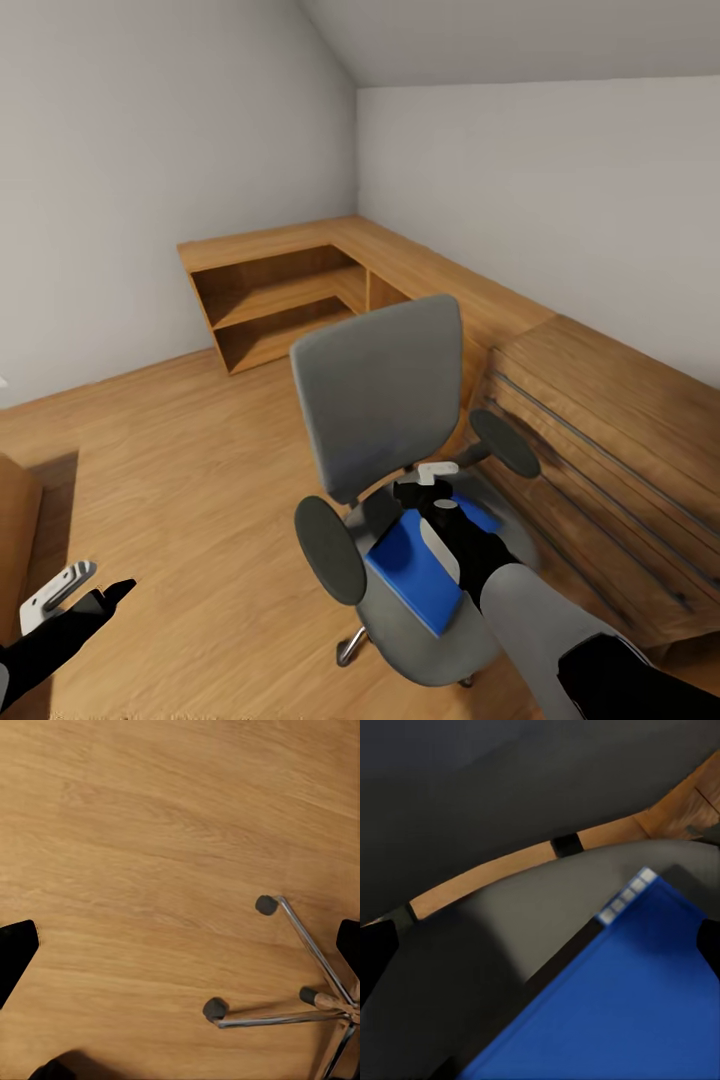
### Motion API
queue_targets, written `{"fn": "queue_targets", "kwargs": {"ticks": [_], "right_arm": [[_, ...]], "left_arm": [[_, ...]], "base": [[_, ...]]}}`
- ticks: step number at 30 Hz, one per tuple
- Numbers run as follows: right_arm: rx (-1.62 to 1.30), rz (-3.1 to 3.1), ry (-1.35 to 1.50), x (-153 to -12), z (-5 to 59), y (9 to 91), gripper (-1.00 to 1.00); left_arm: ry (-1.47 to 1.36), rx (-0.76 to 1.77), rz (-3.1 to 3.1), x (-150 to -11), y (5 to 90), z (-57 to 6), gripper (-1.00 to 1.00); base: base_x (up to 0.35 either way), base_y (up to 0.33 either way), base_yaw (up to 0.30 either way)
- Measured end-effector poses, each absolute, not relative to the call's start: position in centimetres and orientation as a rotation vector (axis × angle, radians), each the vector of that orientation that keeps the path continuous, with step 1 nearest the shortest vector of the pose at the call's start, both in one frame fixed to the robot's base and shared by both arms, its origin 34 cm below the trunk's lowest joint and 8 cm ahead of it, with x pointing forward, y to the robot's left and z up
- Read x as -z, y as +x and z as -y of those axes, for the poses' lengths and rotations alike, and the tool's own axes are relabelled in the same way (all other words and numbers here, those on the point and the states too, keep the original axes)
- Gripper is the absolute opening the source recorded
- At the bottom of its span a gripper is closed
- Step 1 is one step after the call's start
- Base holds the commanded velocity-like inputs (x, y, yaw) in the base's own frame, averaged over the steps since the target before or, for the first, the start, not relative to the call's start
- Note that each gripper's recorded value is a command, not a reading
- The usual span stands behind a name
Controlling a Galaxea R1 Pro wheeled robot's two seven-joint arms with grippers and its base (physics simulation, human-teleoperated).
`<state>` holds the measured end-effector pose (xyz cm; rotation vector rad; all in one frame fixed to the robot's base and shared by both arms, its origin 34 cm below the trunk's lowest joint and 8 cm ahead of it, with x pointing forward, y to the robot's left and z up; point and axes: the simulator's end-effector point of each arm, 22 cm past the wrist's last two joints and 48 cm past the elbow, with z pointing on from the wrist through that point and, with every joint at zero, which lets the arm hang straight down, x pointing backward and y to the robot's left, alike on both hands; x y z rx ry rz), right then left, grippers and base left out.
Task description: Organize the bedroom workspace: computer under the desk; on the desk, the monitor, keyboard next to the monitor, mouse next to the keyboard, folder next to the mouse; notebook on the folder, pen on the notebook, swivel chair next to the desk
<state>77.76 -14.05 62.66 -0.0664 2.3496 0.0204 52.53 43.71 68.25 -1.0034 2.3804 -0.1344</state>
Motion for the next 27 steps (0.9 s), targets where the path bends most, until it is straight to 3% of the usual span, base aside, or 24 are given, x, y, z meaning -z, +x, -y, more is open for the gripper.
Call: {"fn": "queue_targets", "kwargs": {"ticks": [27], "right_arm": [[-0.012, -2.374, -0.096, -61.9, 13.91, 77.2, 1.0]], "left_arm": [[-1.022, 0.143, -2.378, -68.11, 52.33, -43.89, 1.0]], "base": [[0.0, 0.0, 0.025]]}}
